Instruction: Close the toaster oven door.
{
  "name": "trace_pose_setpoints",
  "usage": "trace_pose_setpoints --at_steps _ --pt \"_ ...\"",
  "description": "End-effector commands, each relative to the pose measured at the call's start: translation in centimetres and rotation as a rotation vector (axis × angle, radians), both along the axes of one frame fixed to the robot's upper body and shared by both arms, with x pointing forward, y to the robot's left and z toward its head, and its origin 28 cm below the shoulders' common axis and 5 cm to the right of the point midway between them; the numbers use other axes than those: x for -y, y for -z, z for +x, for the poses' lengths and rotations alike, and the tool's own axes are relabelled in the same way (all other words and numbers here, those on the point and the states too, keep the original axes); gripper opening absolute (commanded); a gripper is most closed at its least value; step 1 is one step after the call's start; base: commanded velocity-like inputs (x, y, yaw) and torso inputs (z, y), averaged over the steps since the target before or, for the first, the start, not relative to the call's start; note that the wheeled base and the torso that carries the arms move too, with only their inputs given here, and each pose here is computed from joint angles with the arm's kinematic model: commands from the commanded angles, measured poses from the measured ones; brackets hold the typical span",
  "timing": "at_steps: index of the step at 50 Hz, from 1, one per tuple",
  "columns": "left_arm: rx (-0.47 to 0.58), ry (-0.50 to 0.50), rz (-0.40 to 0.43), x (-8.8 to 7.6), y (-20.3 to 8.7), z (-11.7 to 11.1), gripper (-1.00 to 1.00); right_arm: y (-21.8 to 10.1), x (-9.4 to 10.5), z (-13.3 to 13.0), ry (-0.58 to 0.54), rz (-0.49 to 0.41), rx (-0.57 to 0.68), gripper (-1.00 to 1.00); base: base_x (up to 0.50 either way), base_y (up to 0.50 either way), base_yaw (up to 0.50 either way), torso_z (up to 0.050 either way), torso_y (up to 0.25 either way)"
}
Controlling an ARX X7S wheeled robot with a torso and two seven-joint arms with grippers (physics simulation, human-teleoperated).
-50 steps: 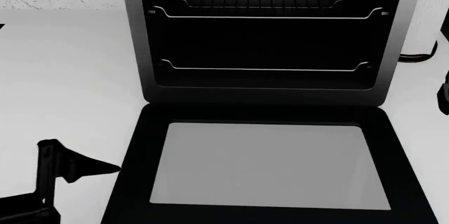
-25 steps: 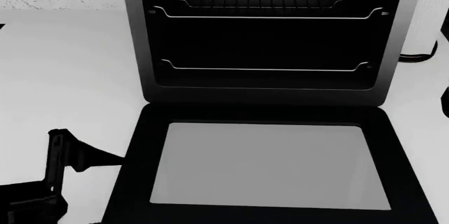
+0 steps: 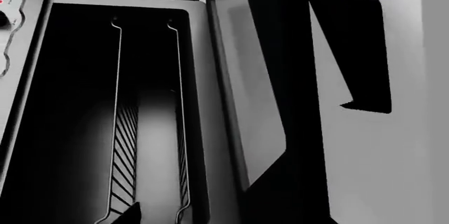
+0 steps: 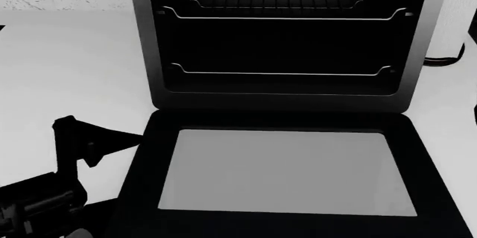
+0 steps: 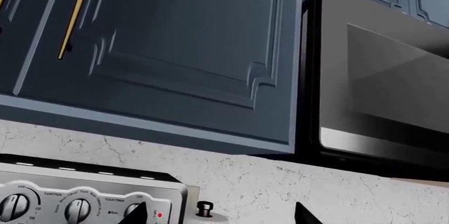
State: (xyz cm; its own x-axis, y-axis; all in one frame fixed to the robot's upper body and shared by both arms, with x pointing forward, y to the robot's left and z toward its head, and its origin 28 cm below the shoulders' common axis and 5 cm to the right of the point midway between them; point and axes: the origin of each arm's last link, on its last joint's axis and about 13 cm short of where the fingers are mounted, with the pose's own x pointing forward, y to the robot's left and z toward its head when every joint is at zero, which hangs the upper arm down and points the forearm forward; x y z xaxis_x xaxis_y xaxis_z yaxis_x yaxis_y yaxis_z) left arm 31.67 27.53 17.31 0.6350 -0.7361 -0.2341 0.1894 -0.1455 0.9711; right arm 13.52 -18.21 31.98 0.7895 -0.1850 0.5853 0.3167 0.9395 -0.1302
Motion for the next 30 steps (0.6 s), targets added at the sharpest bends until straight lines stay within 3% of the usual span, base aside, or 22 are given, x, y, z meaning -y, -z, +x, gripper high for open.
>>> trace_pose_setpoints --at_steps 1,11,22,30 --pt "0.112 0.02 -0.076 0.3 -1.5 0.4 1.0 0.1 0.1 0.0 0.0 0.004 0.001 1.0 0.0 0.0 0.0 0.0 0.0" --pt "0.168 0.016 -0.133 0.2 -2.5 0.1 1.0 0.0 0.1 0.0 -0.001 0.003 0.004 1.0 0.0 0.0 0.0 0.0 0.0" --pt "0.149 -0.021 -0.196 0.1 -1.6 -0.2 1.0 0.1 0.1 -0.1 -0.002 0.005 0.005 1.0 0.0 0.0 0.0 0.0 0.0" --pt "0.097 -0.101 -0.381 0.4 -0.3 -0.3 1.0 0.1 0.1 -0.1 -0.001 0.006 0.004 1.0 0.0 0.0 0.0 0.0 0.0"
